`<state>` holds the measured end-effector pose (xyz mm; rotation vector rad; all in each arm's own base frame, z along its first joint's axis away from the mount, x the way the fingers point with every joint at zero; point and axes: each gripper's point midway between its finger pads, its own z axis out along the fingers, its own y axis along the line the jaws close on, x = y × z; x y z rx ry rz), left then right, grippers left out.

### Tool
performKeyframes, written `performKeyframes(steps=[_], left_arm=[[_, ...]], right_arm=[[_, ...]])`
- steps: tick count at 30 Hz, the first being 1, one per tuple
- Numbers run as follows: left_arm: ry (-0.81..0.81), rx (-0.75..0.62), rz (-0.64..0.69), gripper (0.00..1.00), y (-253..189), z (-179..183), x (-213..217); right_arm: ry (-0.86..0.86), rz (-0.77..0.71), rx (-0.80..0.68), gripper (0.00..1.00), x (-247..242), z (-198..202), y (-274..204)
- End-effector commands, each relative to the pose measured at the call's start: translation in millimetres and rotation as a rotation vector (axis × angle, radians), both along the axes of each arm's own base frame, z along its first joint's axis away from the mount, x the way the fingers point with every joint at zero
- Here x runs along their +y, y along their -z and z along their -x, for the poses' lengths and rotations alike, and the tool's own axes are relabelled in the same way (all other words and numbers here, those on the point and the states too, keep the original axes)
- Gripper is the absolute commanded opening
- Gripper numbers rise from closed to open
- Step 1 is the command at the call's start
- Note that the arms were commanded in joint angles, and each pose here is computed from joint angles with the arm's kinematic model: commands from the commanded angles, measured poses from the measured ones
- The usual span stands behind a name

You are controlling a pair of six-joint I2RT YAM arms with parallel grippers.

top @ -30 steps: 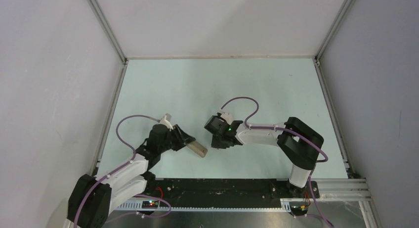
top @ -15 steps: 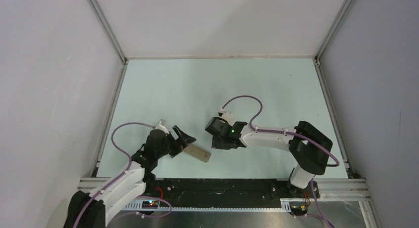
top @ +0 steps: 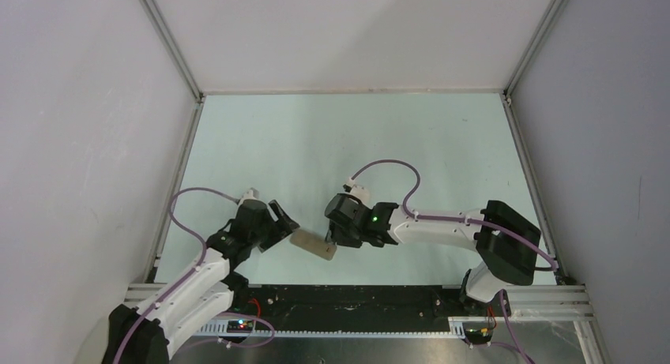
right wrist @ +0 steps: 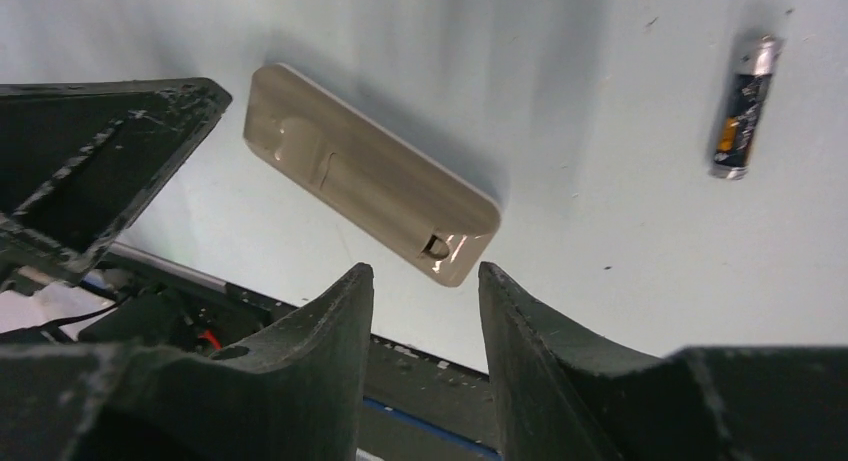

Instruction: Load the batteries into the remote control

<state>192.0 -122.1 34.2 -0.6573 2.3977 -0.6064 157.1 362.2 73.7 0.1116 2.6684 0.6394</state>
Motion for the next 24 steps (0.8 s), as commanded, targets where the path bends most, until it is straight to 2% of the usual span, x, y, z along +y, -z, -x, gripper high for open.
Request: performKeyframes(steps=[1,5,9,16,21,24], left_arm=[[0.054,-0.006,-0.130,0.76,-2.4,-2.1,13.1],[0.139,0.015,-0.148,0.71,2.0,2.6,8.1],[0.201,0.040,-0.092,0.69,7.1,7.8,-6.3],[0.259,0.059,-0.020,0.64,13.1,10.8,-22.9],[0.268,0.110,-0.011,0.52,23.5,18.7,-24.0],[0.254,0.151,-0.016,0.49,34.0,26.7,-20.4]], right_arm=[[0.043,-0.106,0.012,0.46,20.3,0.6,-10.6],[0.080,-0.131,0.032,0.38,24.2,0.2,-8.6],[0.102,-0.140,0.072,0.36,28.1,2.5,0.6],[0.106,-0.141,0.131,0.35,29.5,5.4,13.7],[0.116,-0.135,0.142,0.35,27.7,5.9,15.3],[0.121,-0.127,0.152,0.35,26.8,6.0,19.4]])
